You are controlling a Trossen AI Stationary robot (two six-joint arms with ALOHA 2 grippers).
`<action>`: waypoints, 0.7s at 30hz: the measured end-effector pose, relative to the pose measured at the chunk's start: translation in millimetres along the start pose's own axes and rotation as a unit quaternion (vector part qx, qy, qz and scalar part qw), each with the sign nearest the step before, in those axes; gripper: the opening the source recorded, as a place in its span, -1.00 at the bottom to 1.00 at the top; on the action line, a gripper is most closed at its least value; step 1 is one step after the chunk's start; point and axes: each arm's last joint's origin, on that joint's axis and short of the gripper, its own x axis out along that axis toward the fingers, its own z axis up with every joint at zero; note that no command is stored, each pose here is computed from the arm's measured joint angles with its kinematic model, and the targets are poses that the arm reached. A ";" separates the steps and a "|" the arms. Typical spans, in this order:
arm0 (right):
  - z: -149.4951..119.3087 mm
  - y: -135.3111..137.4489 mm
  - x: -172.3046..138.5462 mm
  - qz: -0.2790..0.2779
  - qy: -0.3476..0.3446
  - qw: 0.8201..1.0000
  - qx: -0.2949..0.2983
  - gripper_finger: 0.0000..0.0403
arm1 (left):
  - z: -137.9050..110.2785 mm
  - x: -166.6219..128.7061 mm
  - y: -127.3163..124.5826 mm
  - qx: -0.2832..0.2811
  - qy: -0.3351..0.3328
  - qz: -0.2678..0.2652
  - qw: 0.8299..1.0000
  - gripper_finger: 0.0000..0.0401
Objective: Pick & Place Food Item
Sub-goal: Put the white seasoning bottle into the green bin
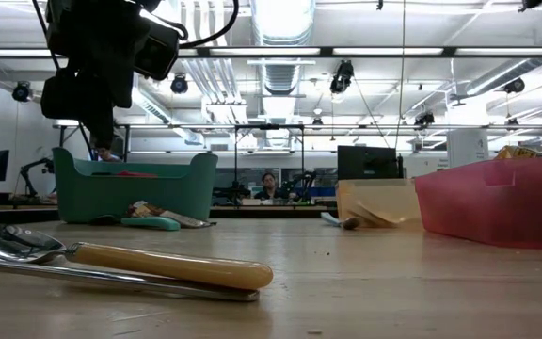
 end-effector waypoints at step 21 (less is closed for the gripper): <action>-2.4 18.3 16.9 0.083 0.018 0.996 -0.030 -0.95 | 0.2 -0.1 0.1 0.000 -0.005 0.003 1.000 0.09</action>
